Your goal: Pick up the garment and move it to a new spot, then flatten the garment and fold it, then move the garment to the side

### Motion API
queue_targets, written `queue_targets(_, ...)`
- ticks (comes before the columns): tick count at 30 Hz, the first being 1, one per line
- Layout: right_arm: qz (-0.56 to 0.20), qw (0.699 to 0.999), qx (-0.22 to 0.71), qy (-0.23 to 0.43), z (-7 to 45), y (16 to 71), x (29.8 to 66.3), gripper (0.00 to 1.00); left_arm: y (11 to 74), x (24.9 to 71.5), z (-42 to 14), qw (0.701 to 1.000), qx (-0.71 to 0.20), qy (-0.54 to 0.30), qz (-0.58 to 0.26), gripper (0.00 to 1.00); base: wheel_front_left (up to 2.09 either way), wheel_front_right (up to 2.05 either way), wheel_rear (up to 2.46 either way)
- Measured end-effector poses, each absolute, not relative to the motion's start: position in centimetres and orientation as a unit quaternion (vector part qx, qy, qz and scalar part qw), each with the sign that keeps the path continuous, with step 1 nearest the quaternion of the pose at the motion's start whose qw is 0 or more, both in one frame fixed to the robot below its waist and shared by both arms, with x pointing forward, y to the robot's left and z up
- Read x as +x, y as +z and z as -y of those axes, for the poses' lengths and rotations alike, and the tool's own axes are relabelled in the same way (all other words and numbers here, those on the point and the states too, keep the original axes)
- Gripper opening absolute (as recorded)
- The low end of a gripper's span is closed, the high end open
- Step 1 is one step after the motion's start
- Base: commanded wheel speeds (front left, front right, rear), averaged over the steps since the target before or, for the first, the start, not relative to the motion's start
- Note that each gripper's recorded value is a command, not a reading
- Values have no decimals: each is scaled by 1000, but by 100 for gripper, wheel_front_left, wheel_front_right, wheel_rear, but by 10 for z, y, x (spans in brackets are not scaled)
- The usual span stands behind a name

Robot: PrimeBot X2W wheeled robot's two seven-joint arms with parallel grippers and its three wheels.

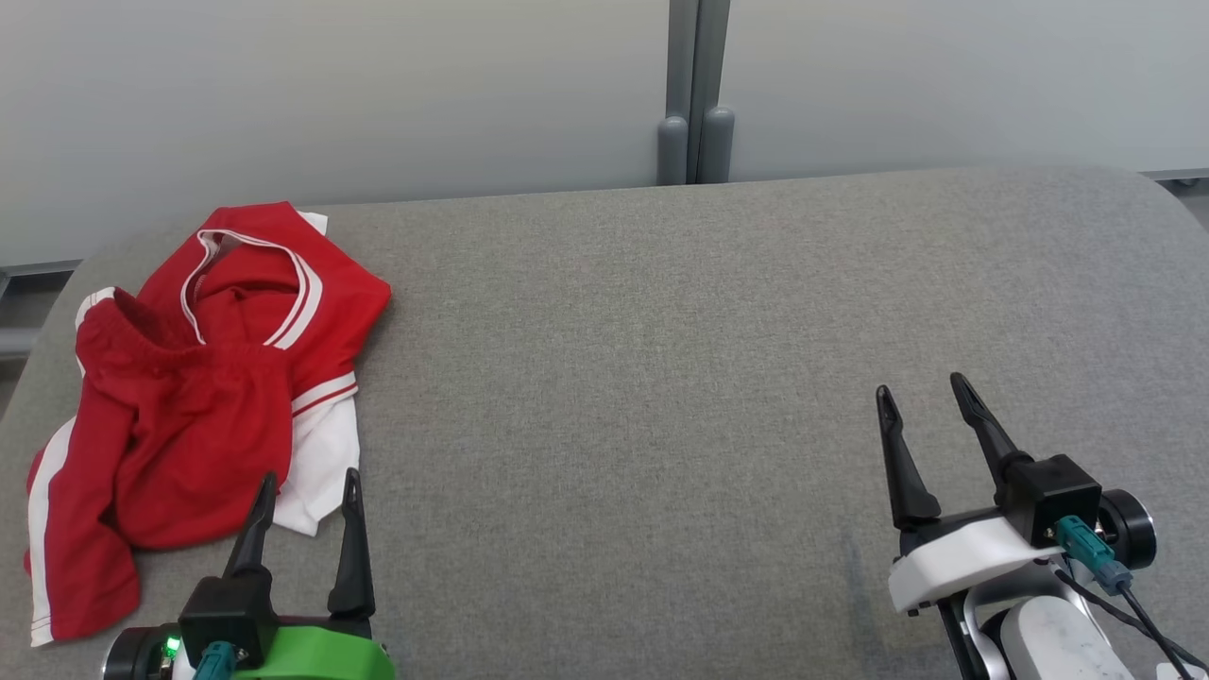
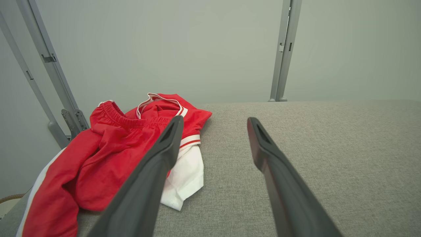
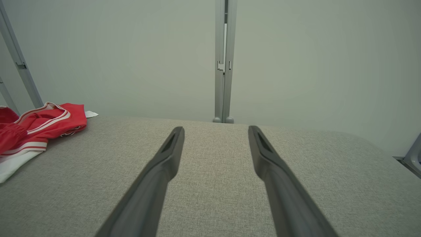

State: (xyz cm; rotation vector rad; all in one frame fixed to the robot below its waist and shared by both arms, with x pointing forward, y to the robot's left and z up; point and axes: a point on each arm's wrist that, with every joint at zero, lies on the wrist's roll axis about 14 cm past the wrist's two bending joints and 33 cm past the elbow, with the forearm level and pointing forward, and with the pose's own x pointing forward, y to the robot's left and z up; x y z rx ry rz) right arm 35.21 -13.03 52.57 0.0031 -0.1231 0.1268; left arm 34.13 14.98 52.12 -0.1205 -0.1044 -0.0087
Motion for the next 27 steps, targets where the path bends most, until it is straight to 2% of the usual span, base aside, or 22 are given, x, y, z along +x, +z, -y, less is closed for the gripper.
queue_targets(27, 66, 995, 5, 80, 121, 529, 360, 100, 519, 331, -160, 997, -61, 14, 50, 100, 0, 0, 0)
